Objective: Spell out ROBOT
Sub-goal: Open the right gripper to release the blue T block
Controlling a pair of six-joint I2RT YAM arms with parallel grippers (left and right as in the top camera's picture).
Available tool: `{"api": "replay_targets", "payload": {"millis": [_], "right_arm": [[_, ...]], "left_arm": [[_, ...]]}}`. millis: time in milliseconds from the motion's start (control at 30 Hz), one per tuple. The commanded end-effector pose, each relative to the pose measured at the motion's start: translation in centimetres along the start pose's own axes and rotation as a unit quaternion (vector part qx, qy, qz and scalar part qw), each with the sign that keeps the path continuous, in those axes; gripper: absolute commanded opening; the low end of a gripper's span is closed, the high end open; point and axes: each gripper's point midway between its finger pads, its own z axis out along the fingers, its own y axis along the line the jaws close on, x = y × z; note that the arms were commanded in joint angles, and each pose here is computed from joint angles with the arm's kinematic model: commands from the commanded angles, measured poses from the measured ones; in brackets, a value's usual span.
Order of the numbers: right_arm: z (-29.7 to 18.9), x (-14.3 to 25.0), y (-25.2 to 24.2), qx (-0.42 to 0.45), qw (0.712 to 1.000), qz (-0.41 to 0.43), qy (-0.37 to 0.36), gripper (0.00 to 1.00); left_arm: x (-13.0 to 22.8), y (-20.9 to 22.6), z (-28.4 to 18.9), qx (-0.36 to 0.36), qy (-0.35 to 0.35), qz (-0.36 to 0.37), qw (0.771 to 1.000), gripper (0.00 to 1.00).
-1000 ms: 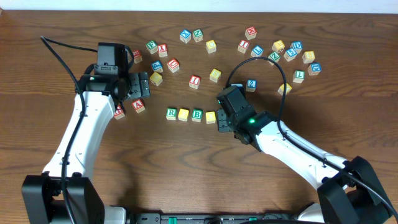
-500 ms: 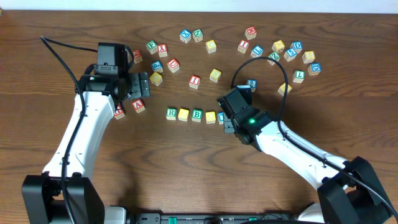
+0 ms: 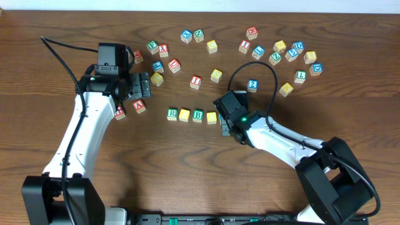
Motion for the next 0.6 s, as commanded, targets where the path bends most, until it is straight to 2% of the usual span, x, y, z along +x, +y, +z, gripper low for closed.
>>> {"api": "replay_targets", "payload": {"millis": [0, 567], "right_arm": [[-0.2, -0.1, 0.3, -0.002, 1.0, 0.005, -0.003, 0.01], [-0.2, -0.8, 1.4, -0.027, 0.999, -0.013, -0.014, 0.01]], "left_arm": [[0.5, 0.1, 0.2, 0.001, 0.007, 0.006, 1.0, 0.99], [0.5, 0.1, 0.2, 0.001, 0.007, 0.006, 1.0, 0.99]]}}
